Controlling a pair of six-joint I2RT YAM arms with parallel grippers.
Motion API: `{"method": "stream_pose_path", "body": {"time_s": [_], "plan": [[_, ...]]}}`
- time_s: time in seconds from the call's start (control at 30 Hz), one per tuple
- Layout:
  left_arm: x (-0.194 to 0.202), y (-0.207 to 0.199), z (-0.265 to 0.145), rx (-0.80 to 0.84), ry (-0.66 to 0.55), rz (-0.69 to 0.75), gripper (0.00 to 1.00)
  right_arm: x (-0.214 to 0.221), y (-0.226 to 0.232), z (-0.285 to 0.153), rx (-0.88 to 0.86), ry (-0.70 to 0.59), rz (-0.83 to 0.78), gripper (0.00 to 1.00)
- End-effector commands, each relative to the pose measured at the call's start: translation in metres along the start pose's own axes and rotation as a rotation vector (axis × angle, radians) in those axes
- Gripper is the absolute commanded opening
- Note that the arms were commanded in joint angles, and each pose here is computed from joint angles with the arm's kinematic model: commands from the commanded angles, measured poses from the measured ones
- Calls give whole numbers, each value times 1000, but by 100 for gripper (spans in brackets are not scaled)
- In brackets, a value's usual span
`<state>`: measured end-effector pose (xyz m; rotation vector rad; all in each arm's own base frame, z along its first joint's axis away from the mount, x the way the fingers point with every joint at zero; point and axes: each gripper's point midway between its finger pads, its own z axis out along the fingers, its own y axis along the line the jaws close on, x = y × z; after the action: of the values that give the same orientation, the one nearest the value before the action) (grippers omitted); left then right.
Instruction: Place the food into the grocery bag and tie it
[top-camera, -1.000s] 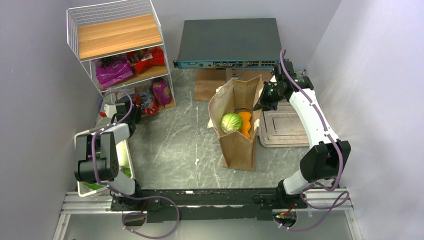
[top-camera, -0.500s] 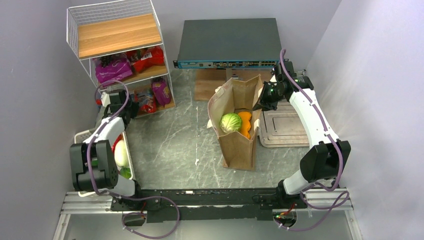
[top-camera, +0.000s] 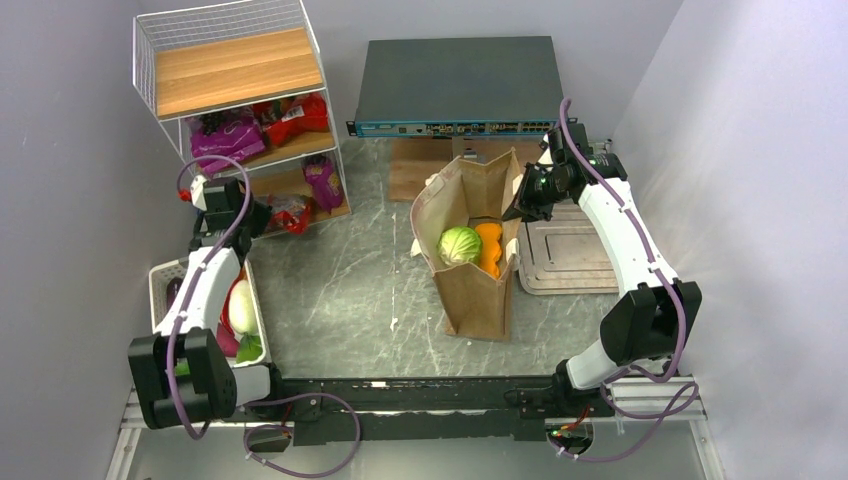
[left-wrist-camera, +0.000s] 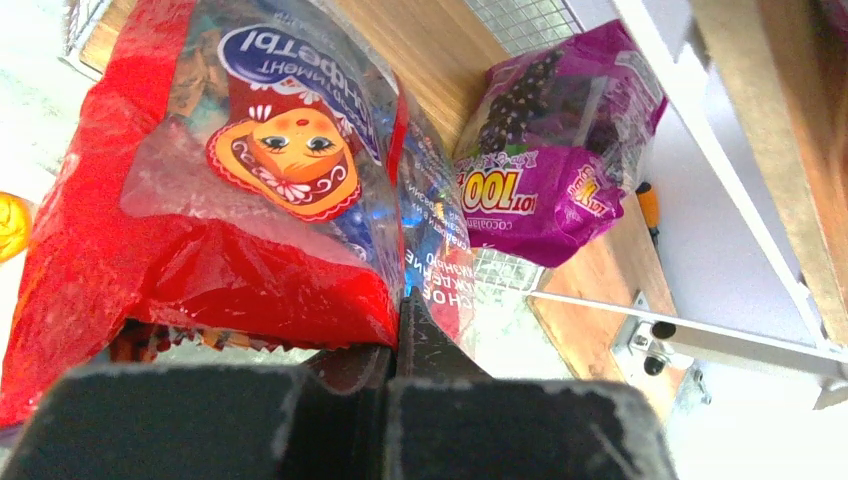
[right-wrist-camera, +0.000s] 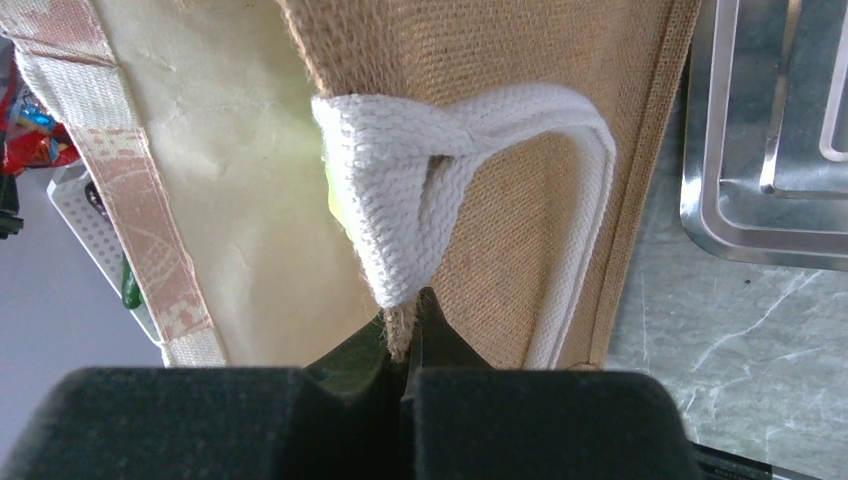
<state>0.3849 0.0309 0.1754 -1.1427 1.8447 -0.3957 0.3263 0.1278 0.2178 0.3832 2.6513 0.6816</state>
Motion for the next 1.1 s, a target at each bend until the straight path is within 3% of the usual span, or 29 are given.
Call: {"method": "stream_pose_path", "body": {"time_s": [0.0, 0.2, 0.53, 0.87, 0.97, 1.07], "plan": [[-21, -29, -27, 116, -63, 43, 0, -11, 16, -15, -73, -67, -32, 0], [-18, -19, -46, 90, -52, 86, 0, -11, 17, -15, -76, -66, -32, 0], [-6, -23, -78, 208, -46, 150, 0, -7, 15, -14, -77, -58, -26, 0], [-2, -62, -113, 438, -25, 348, 0, -9, 19, -14, -84, -60, -29, 0], [5, -84, -126, 550, 27, 394, 0, -8, 24, -14, -95, -55, -45, 0], [9, -93, -132, 563, 80, 433, 0, -8, 31, -17, -96, -62, -69, 0]]}}
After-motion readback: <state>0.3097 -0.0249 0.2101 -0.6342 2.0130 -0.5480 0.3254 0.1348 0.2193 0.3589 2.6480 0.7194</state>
